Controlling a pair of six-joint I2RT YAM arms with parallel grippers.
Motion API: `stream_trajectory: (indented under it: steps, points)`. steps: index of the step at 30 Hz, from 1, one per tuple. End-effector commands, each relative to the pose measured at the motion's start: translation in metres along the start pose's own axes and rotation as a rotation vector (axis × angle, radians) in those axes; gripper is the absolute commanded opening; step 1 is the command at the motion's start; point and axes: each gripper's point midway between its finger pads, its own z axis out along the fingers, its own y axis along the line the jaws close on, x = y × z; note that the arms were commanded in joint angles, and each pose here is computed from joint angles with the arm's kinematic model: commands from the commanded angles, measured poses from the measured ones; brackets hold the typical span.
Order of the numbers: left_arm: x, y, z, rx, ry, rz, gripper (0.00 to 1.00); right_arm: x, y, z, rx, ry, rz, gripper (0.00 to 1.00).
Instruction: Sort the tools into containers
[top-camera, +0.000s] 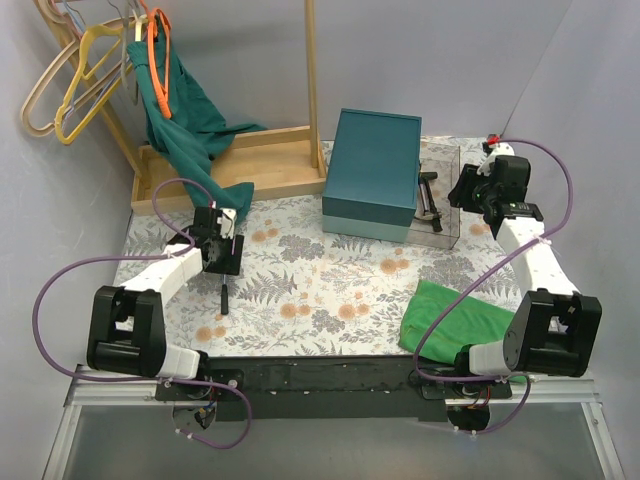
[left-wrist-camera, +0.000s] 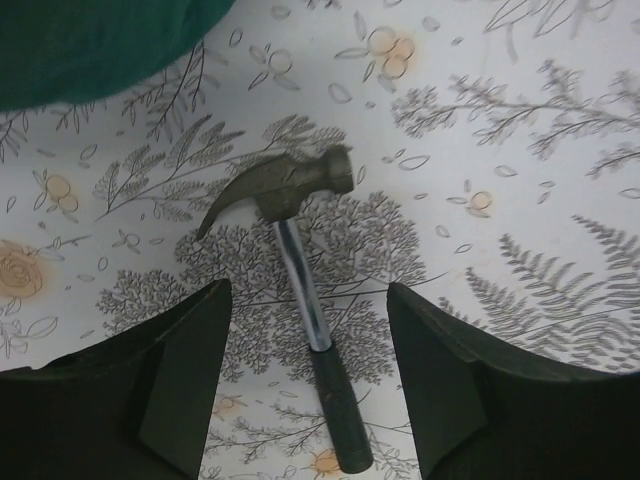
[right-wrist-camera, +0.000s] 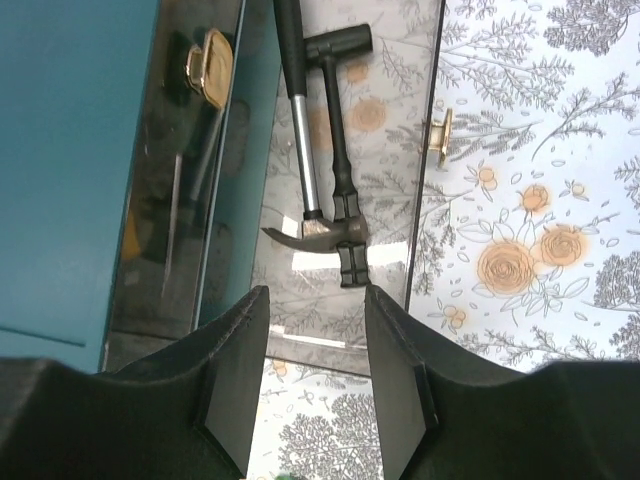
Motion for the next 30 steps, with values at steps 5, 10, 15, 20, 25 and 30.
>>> stream_trajectory:
  steps: [5, 10, 15, 20, 25, 30]
  points:
    - [0.024, 0.003, 0.013, -0.012, 0.105, 0.042, 0.6, -0.012, 0.0, -0.023, -0.009, -0.075, -0.005, 0.5]
    - [0.036, -0.015, 0.032, 0.085, 0.233, 0.075, 0.33, -0.022, 0.003, -0.031, -0.028, -0.108, -0.037, 0.49]
    - [0.049, -0.078, 0.023, 0.273, 0.251, 0.295, 0.0, -0.025, 0.008, -0.04, -0.056, -0.134, -0.087, 0.48]
    - [0.053, -0.158, 0.005, 0.495, 0.2, 0.514, 0.0, -0.004, 0.016, -0.044, -0.119, -0.107, -0.123, 0.47]
    - [0.043, -0.213, 0.004, 0.564, 0.153, 0.693, 0.0, 0.006, 0.018, -0.049, -0.138, -0.095, -0.141, 0.46]
    - [0.022, -0.26, -0.001, 0.578, 0.075, 0.833, 0.08, 0.014, 0.017, -0.049, -0.142, -0.085, -0.161, 0.46]
